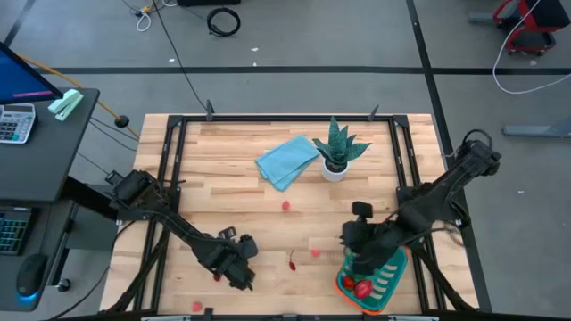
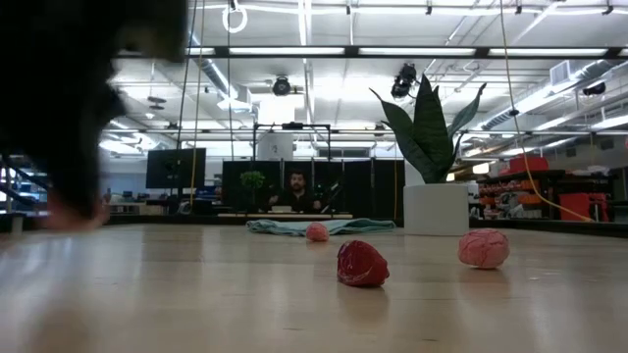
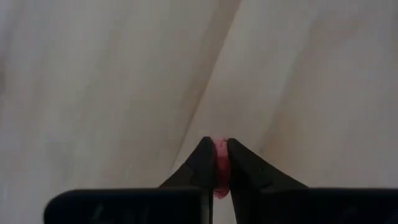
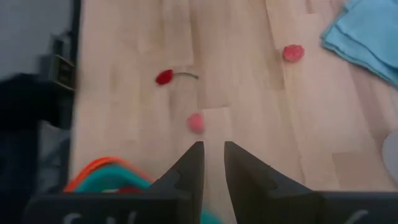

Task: Pick and placing Produce into tupperware
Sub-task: Put the middle left apricot into the basket, then put the middle apricot into the basket, then put the top apricot into the basket

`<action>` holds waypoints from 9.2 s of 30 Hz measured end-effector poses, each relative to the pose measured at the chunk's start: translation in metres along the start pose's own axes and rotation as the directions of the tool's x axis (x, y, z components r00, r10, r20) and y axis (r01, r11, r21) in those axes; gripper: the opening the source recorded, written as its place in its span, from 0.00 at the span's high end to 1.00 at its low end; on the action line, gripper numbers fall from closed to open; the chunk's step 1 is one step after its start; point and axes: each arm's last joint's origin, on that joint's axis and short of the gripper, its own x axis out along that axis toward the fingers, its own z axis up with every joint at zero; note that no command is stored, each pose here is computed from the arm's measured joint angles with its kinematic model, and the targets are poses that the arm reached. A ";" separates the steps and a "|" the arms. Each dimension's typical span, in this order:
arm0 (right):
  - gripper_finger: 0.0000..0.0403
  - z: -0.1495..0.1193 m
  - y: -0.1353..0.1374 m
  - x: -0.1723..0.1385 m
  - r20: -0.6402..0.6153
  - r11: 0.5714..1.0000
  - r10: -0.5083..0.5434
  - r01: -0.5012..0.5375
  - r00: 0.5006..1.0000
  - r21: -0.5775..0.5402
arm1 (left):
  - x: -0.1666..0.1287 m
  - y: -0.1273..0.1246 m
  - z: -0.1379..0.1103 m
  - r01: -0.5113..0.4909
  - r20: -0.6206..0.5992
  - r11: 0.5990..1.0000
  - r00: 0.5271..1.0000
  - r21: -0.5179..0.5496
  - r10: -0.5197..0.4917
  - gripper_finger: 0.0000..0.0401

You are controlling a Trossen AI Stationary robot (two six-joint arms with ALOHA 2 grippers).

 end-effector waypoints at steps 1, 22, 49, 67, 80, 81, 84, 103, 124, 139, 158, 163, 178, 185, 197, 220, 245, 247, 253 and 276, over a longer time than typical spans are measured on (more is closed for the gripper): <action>0.82 -0.001 -0.002 -0.009 0.011 1.000 0.019 -0.019 1.000 0.017 | -0.005 -0.004 0.009 0.010 0.060 1.000 0.998 -0.010 -0.009 0.93; 0.82 -0.083 0.024 -0.125 0.294 0.964 0.256 -0.220 0.921 -0.150 | -0.027 -0.037 0.203 0.283 0.782 0.909 0.469 0.307 -0.410 0.93; 0.82 -0.087 0.019 -0.135 0.403 0.974 0.221 -0.177 0.888 -0.144 | 0.050 -0.091 0.217 0.338 0.558 0.868 0.667 0.364 -0.494 0.81; 0.82 -0.087 0.019 -0.135 0.403 0.974 0.220 -0.177 0.888 -0.143 | 0.044 -0.098 0.210 0.297 0.548 0.851 0.662 0.433 -0.510 0.58; 0.82 -0.062 0.028 -0.091 0.432 1.000 -0.012 0.006 0.902 0.017 | -0.133 -0.008 0.215 0.271 0.441 0.881 0.785 0.388 -0.436 0.63; 0.82 -0.056 0.027 -0.083 0.401 0.999 -0.030 0.015 0.916 0.040 | -0.149 0.000 0.214 0.277 0.460 0.884 0.772 0.377 -0.438 0.64; 0.82 -0.040 0.025 -0.050 0.292 0.993 -0.078 0.049 0.953 0.104 | -0.182 0.020 0.212 0.286 0.499 0.890 0.747 0.354 -0.439 0.66; 0.82 0.016 0.028 0.081 0.111 0.969 0.244 -0.239 0.963 -0.059 | -0.209 0.056 0.205 0.198 0.494 0.904 0.783 0.378 -0.378 0.70; 0.82 0.010 -0.017 0.161 -0.249 0.974 0.208 -0.176 0.946 0.143 | -0.207 0.058 0.204 0.129 0.482 0.898 0.807 0.421 -0.342 0.69; 0.82 0.015 -0.023 0.148 -0.191 0.992 0.122 -0.122 0.974 0.012 | -0.206 0.059 0.203 0.125 0.471 0.898 0.816 0.422 -0.335 0.70; 0.60 0.009 -0.020 0.161 -0.249 0.986 0.164 -0.154 0.955 0.059 | -0.204 0.060 0.201 0.120 0.452 0.898 0.831 0.424 -0.325 0.72; 0.56 0.003 -0.017 0.170 -0.268 0.991 0.134 -0.127 0.954 0.043 | -0.204 0.060 0.201 0.120 0.452 0.898 0.831 0.424 -0.325 0.72; 0.61 -0.012 -0.012 0.196 -0.307 0.998 0.065 -0.067 0.949 0.005 | -0.204 0.060 0.201 0.120 0.452 0.898 0.831 0.424 -0.325 0.73; 0.88 -0.002 -0.016 0.173 -0.270 0.997 0.071 -0.070 0.960 0.013 | -0.204 0.060 0.201 0.120 0.452 0.898 0.831 0.424 -0.325 0.73; 0.82 -0.008 -0.017 0.045 -0.279 0.967 0.156 -0.090 0.948 0.237 | -0.204 0.060 0.201 0.133 0.450 0.905 0.832 0.405 -0.324 0.73; 0.58 -0.076 0.022 0.073 -0.445 0.979 -0.019 0.107 0.896 0.174 | -0.204 0.060 0.200 0.135 0.443 0.907 0.838 0.398 -0.319 0.74; 0.60 0.052 -0.092 0.158 -0.039 0.984 -0.177 0.178 0.983 0.026 | -0.203 0.060 0.200 0.133 0.440 0.907 0.840 0.399 -0.317 0.78; 0.60 0.053 -0.100 0.174 -0.044 0.985 -0.163 0.165 0.986 0.052 | -0.203 0.061 0.199 0.128 0.435 0.905 0.844 0.406 -0.314 0.79; 0.60 0.054 -0.117 0.218 -0.005 0.980 -0.173 0.172 0.985 0.099 | -0.201 0.062 0.196 0.114 0.405 0.902 0.865 0.417 -0.297 0.80; 0.60 0.053 -0.145 0.252 0.033 0.973 -0.215 0.211 0.976 0.090 | -0.195 0.083 0.206 0.068 0.393 0.915 0.889 0.397 -0.236 0.81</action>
